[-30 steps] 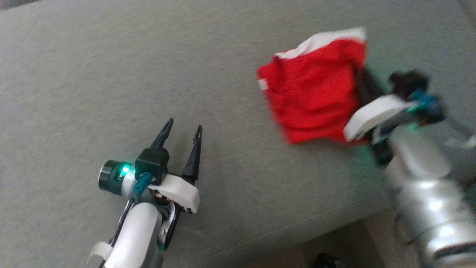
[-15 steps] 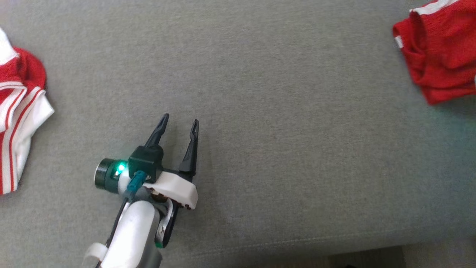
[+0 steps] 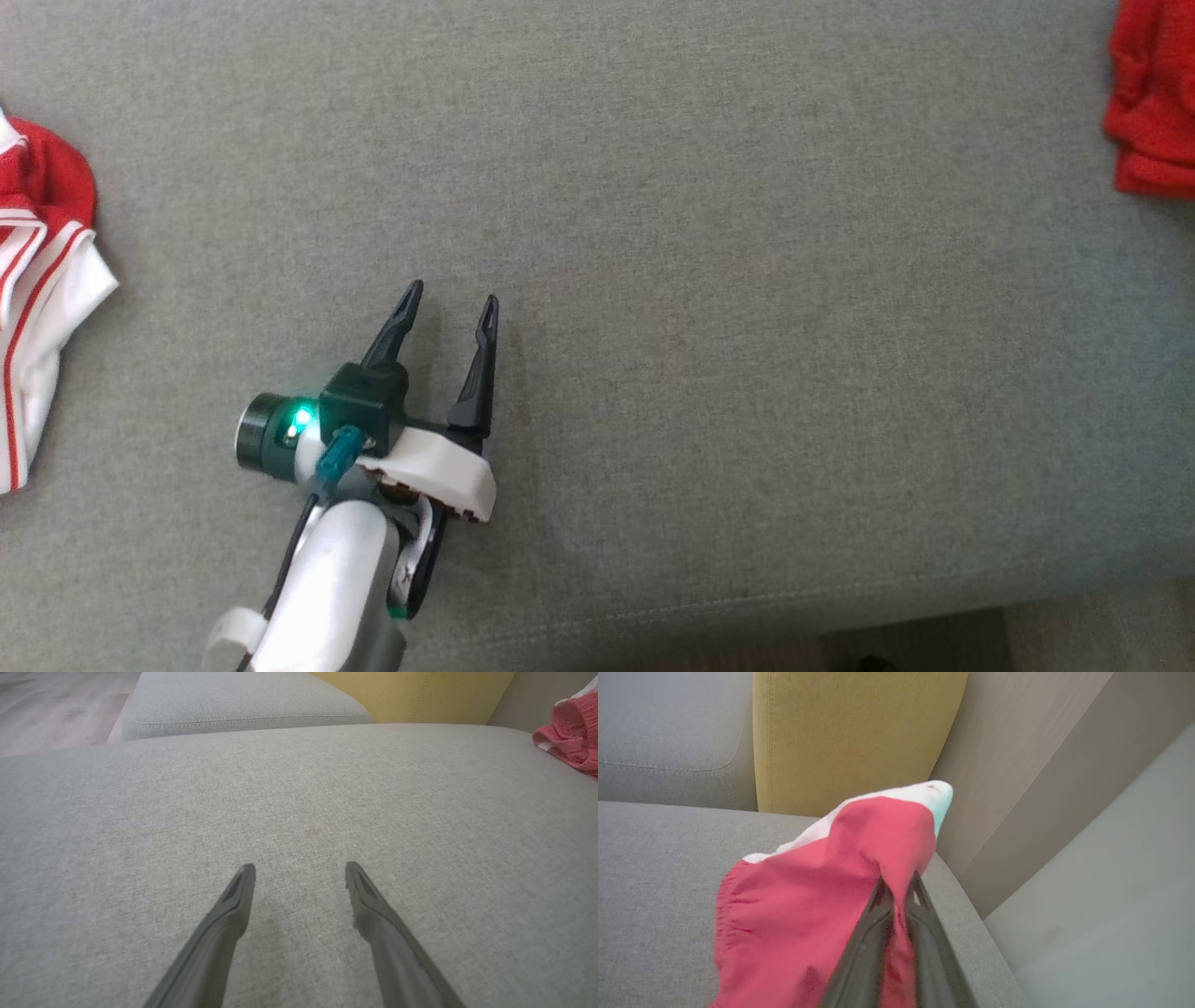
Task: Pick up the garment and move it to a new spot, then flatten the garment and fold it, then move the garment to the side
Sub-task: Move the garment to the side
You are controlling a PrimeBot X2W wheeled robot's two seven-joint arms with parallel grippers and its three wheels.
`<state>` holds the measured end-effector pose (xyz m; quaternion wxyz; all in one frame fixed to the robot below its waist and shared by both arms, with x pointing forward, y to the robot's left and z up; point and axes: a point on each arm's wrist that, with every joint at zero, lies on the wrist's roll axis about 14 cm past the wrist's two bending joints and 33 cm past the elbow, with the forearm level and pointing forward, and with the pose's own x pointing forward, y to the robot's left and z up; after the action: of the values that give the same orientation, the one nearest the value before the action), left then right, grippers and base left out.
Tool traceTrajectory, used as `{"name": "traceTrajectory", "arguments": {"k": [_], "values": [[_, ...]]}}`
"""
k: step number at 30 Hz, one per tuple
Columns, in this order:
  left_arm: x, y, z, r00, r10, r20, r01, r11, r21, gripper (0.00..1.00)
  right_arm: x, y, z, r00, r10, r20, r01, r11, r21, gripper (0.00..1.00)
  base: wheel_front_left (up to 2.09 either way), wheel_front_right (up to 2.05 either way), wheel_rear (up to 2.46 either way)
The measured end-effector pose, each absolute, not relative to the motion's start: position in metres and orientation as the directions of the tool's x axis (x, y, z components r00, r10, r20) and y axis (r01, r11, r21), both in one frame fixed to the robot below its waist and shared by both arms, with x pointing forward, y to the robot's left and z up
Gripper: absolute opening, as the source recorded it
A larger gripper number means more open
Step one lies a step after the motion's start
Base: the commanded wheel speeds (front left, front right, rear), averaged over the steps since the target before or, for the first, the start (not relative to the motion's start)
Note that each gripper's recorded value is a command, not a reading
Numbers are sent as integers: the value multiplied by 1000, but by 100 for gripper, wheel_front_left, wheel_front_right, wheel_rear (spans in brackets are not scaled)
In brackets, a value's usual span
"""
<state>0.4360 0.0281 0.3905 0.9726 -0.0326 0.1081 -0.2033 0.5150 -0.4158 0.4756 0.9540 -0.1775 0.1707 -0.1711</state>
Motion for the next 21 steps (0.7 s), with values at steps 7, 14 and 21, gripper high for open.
{"name": "traceTrajectory", "arguments": {"k": [7, 14, 21], "values": [[436, 34, 393, 901, -388, -193, 376, 921, -99, 100, 525, -412, 496, 906, -385, -177, 296, 873, -388, 100, 0, 0, 0], [437, 41, 403, 917, -358, -176, 347, 933, -91, 100, 549, -360, 524, 955, -291, -52, 259, 909, -326, 100, 0, 0, 0], [432, 59, 414, 943, -290, -161, 282, 957, -71, 100, 563, -256, 538, 995, -94, 35, 99, 976, -193, 100, 0, 0, 0]]}}
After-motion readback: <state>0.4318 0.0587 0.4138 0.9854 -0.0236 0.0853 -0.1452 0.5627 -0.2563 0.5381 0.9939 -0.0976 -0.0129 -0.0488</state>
